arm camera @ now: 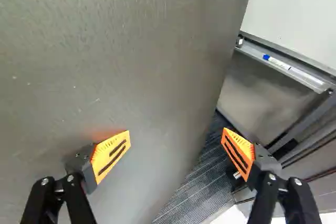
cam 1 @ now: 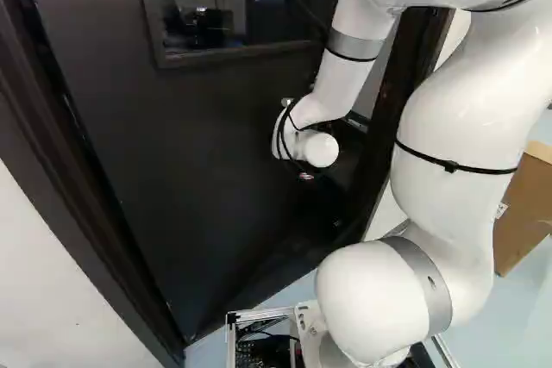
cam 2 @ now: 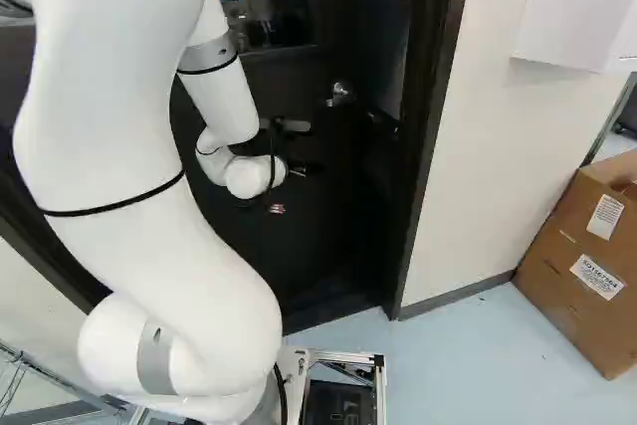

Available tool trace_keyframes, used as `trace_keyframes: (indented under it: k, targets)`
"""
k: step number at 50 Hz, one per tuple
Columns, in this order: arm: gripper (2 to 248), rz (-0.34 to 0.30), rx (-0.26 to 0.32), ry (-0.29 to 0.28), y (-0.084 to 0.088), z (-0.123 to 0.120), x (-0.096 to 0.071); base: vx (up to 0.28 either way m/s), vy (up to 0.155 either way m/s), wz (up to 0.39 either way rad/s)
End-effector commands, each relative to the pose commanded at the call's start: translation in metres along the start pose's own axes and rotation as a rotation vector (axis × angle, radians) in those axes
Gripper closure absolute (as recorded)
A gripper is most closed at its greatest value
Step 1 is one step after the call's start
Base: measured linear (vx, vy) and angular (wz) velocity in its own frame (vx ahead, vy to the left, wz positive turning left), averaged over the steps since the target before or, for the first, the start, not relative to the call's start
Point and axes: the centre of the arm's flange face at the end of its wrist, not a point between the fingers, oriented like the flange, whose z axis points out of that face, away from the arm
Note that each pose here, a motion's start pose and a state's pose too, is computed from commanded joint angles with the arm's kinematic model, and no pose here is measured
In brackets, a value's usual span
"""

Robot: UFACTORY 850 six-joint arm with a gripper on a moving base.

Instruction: Open the door and move inside

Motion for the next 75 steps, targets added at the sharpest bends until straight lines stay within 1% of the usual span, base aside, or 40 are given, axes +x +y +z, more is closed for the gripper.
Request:
trace_keyframes:
  k: [29,58,75]
  targets:
    - [3,-0.027,0.065,0.008,-0.038,0.028,0.009,0.000,0.000,0.000]
    - [3,-0.045,0.116,0.023,-0.074,0.060,0.018,0.000,0.000,0.000]
    - [3,-0.062,0.155,0.035,-0.098,0.079,0.022,0.000,0.000,0.000]
